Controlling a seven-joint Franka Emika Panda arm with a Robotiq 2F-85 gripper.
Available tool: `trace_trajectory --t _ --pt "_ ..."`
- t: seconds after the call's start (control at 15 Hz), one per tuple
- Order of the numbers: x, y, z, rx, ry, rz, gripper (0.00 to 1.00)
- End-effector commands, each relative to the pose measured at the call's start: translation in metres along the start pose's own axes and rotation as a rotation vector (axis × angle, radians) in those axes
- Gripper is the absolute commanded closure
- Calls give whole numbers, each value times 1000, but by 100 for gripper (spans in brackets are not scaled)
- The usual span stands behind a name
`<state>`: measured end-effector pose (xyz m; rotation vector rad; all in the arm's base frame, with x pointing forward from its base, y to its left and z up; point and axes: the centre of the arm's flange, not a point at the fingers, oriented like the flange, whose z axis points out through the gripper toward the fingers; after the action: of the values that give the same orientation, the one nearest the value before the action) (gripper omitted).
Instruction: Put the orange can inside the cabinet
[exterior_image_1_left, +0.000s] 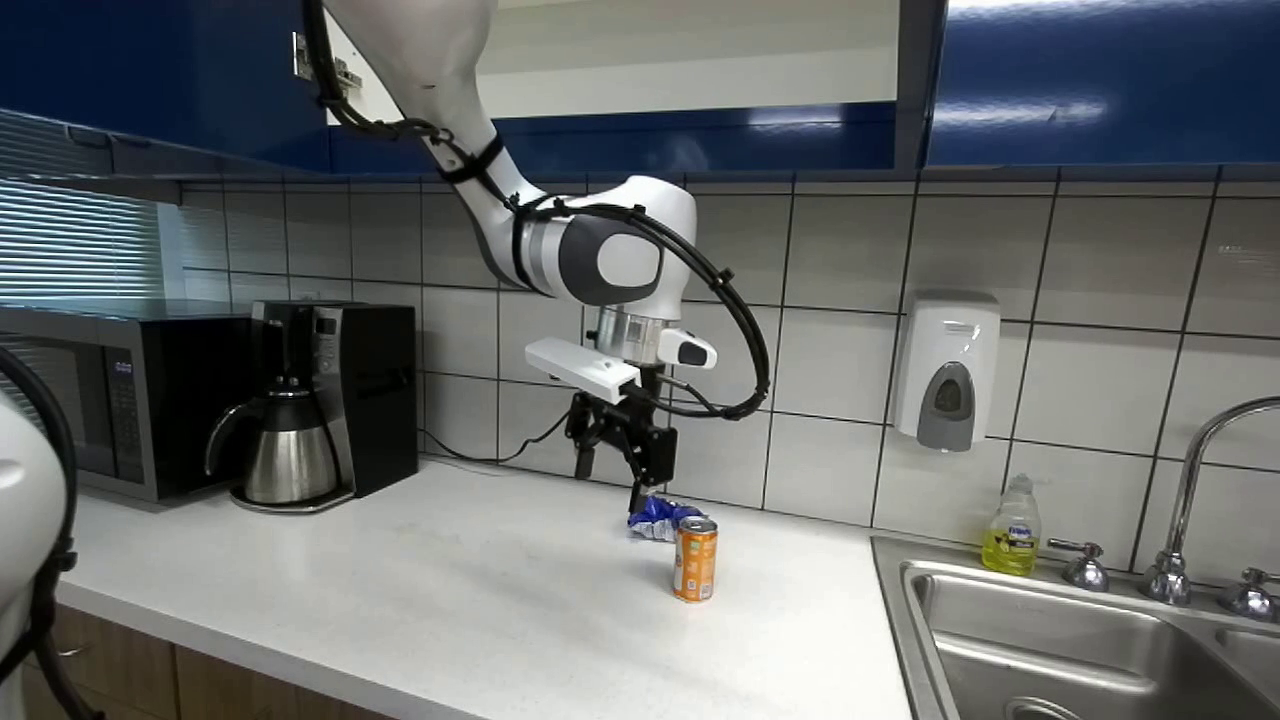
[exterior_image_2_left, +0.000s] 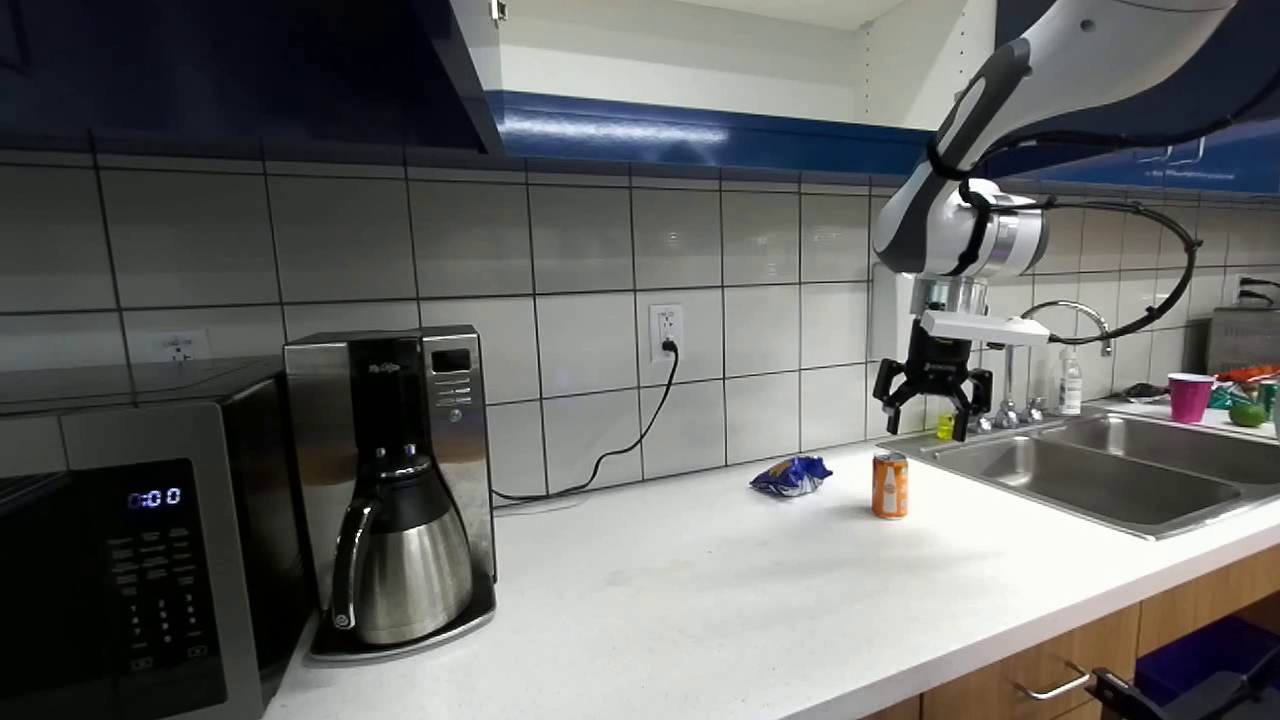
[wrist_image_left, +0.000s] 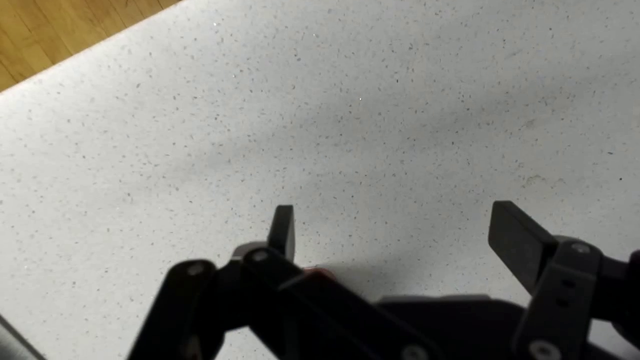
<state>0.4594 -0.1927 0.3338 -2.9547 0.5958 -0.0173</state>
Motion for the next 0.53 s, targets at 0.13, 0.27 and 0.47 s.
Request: trace_trajectory --t 0.13,0.27,0.47 --pt "0 0 -1 0 1 0 0" --pt "0 0 -1 0 1 0 0" --pt "-3 -3 2 -15 18 -11 0"
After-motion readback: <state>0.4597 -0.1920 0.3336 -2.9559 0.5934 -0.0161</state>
